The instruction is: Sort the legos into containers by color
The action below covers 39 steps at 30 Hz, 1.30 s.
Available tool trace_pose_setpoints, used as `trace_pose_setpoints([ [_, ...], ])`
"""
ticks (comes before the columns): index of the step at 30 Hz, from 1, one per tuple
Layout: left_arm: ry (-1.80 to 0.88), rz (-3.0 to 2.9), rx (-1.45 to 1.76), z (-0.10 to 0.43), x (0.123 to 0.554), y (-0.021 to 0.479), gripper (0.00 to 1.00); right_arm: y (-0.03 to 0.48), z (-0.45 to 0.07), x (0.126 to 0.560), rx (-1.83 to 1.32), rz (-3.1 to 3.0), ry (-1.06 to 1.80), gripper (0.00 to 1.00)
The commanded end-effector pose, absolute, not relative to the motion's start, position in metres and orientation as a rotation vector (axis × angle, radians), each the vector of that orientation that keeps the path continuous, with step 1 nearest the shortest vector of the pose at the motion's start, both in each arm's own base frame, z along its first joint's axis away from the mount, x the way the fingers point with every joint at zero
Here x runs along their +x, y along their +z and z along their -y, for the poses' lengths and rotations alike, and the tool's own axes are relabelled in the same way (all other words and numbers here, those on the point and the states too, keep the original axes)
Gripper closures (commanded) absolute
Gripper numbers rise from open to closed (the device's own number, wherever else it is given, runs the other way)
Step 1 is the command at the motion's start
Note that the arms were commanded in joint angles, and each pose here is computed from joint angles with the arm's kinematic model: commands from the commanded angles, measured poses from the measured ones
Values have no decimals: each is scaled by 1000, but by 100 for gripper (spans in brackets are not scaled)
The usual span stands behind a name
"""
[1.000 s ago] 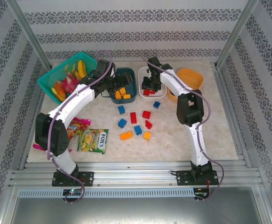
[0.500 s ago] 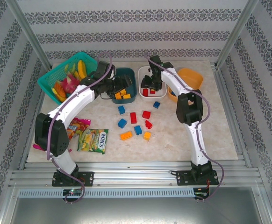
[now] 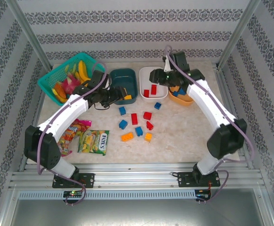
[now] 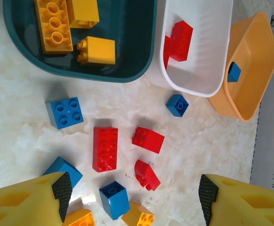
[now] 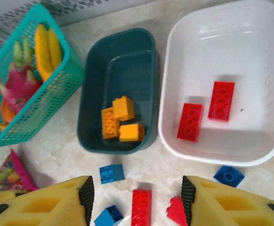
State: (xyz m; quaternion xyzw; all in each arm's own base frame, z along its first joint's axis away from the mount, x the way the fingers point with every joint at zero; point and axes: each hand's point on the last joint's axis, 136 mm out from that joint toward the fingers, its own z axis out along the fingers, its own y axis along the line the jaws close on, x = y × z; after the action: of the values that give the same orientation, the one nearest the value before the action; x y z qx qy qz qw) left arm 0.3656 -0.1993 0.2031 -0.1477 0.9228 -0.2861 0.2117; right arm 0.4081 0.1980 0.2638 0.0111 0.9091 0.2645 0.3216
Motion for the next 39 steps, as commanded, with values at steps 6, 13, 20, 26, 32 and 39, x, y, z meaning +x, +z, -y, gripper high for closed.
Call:
trace_pose_setpoints([
  [6, -720, -2655, -324, 200, 322, 187, 27, 251, -203, 326, -40, -2341, 808, 37],
  [13, -705, -2708, -311, 204, 292, 168, 29, 217, -198, 276, -42, -2444, 808, 38],
  [20, -574, -2821, 44, 219, 255, 137, 31, 188, -209, 241, -127, -2531, 841, 36],
  [26, -369, -2913, 500, 221, 235, 92, 27, 180, -225, 204, -220, -2537, 1030, 23],
  [32, -266, -2900, 734, 228, 239, 69, 25, 178, -214, 180, -216, -2523, 1079, 14],
  [39, -207, -2910, 880, 241, 238, 46, 25, 181, -200, 169, -159, -2512, 1067, 11],
])
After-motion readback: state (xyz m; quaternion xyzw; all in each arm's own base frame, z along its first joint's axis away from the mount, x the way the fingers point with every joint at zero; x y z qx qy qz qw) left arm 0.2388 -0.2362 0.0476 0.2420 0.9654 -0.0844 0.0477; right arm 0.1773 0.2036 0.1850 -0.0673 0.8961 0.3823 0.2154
